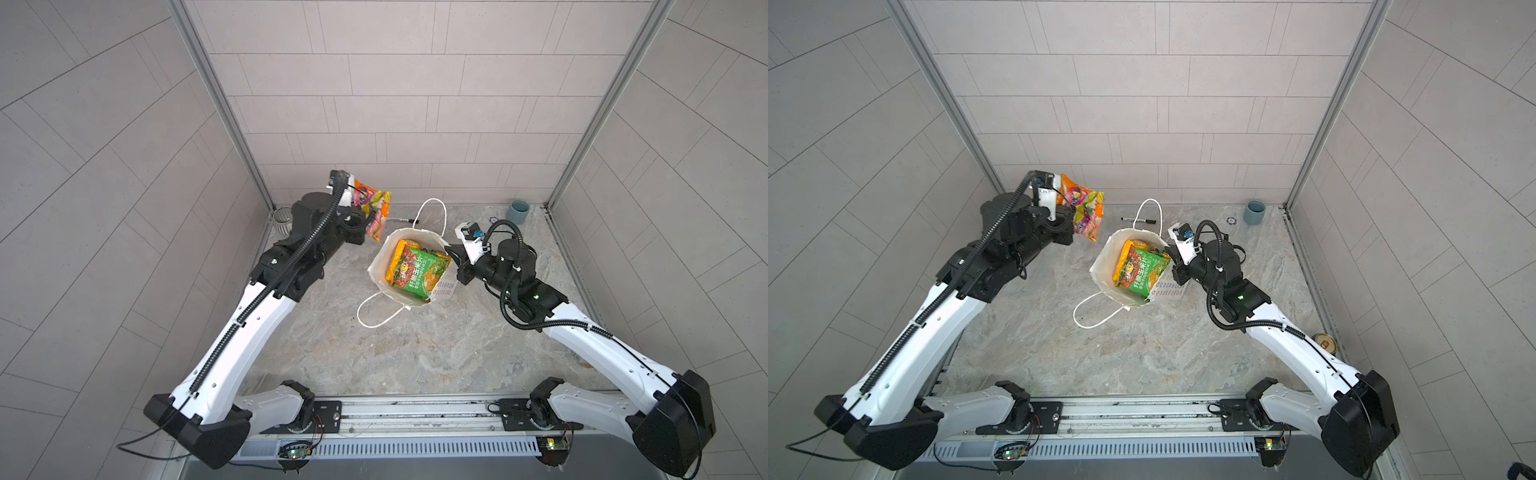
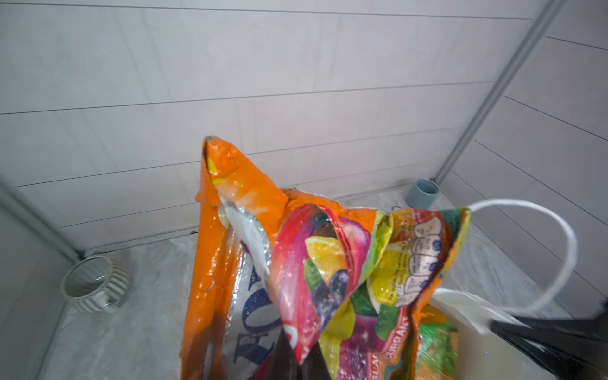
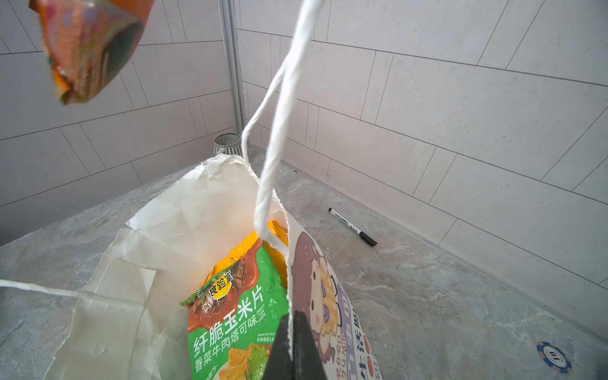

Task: Take the snacks out of the paper bag
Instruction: 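Carry the candy pack away from the bag and lower it onto the table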

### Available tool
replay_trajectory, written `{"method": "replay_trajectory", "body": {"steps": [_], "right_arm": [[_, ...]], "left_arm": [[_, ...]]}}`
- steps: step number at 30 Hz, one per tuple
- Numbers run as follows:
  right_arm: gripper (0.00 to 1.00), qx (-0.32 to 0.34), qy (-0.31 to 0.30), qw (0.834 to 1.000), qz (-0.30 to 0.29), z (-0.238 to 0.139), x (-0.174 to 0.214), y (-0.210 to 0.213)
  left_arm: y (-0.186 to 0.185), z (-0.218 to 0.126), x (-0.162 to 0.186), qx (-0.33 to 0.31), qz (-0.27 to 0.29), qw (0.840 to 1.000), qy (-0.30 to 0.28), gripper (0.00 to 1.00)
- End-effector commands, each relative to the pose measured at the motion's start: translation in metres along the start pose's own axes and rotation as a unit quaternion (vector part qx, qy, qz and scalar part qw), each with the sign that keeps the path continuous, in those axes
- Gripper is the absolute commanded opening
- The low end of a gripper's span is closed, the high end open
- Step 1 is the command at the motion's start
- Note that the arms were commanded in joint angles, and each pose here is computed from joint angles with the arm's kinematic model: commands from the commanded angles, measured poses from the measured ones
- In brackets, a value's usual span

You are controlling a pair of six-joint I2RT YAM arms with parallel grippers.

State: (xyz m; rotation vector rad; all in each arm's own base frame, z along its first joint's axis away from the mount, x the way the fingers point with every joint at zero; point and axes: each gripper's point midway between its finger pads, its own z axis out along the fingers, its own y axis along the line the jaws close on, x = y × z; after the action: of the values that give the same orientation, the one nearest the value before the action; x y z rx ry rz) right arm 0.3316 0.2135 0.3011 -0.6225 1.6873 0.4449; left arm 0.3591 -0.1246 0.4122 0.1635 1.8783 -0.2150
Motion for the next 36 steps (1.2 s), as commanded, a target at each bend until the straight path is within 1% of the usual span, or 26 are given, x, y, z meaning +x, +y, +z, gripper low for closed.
{"method": "replay_trajectory", "body": {"steps": [1, 4, 6, 7, 10, 11, 14, 17, 19, 22, 24, 26, 29, 32, 34, 35, 36], "right_arm": [[0.0, 0.01, -0.052, 0.999, -0.002, -0.015, -0.031, -0.003], [0.0, 0.009, -0.05, 0.999, -0.001, -0.015, -0.03, -0.002], [0.0, 0.011, -0.051, 0.999, -0.003, -0.016, -0.029, -0.003], [0.0, 0.013, -0.051, 0.999, -0.003, -0.016, -0.029, -0.004], [0.0, 0.016, -0.051, 0.999, -0.004, -0.015, -0.029, -0.005], [0.0, 0.016, -0.05, 0.999, -0.004, -0.014, -0.028, -0.005], [0.0, 0.016, -0.046, 0.999, -0.006, -0.012, -0.026, -0.005], [0.0, 0.012, -0.047, 0.999, -0.007, -0.011, -0.026, -0.004], [0.0, 0.015, -0.048, 0.999, -0.008, -0.01, -0.026, -0.005], [0.0, 0.019, -0.045, 0.999, -0.012, -0.009, -0.024, -0.006], [0.0, 0.02, -0.043, 0.999, -0.014, -0.009, -0.023, -0.007], [0.0, 0.02, -0.042, 0.999, -0.015, -0.008, -0.021, -0.007], [0.0, 0.016, -0.039, 0.999, -0.019, -0.004, -0.018, -0.006], [0.0, 0.015, -0.039, 0.999, -0.02, -0.003, -0.018, -0.006], [0.0, 0.015, -0.04, 0.999, -0.02, -0.003, -0.018, -0.006], [0.0, 0.014, -0.039, 0.999, -0.02, -0.003, -0.017, -0.005], [0.0, 0.016, -0.039, 0.999, -0.02, -0.003, -0.017, -0.006]], "left_arm": [[0.048, 0.016, -0.003, -0.057, -0.012, 0.998, 0.001, 0.0], [0.085, 0.038, 0.019, -0.072, -0.016, 0.997, 0.024, 0.0], [0.104, 0.053, 0.042, -0.074, -0.011, 0.996, 0.044, 0.0], [0.119, 0.06, 0.057, -0.089, -0.022, 0.994, 0.061, 0.0], [0.154, 0.076, 0.095, -0.13, -0.028, 0.984, 0.122, 0.0], [0.171, 0.078, 0.109, -0.158, -0.043, 0.977, 0.139, 0.0], [0.198, 0.089, 0.14, -0.177, -0.06, 0.967, 0.172, 0.0], [0.212, 0.103, 0.166, -0.173, -0.077, 0.96, 0.204, 0.0], [0.216, 0.113, 0.184, -0.168, -0.077, 0.956, 0.229, 0.0], [0.222, 0.122, 0.208, -0.159, -0.066, 0.946, 0.274, 0.0], [0.229, 0.124, 0.223, -0.164, -0.051, 0.936, 0.307, 0.0], [0.234, 0.127, 0.235, -0.164, -0.052, 0.93, 0.323, 0.0], [0.237, 0.133, 0.247, -0.16, -0.061, 0.928, 0.331, 0.0], [0.241, 0.136, 0.252, -0.166, -0.066, 0.925, 0.336, 0.01], [0.244, 0.136, 0.255, -0.174, -0.071, 0.922, 0.339, 0.04], [0.244, 0.137, 0.255, -0.174, -0.072, 0.922, 0.339, 0.1], [0.244, 0.138, 0.255, -0.174, -0.075, 0.922, 0.338, 0.18]]}}
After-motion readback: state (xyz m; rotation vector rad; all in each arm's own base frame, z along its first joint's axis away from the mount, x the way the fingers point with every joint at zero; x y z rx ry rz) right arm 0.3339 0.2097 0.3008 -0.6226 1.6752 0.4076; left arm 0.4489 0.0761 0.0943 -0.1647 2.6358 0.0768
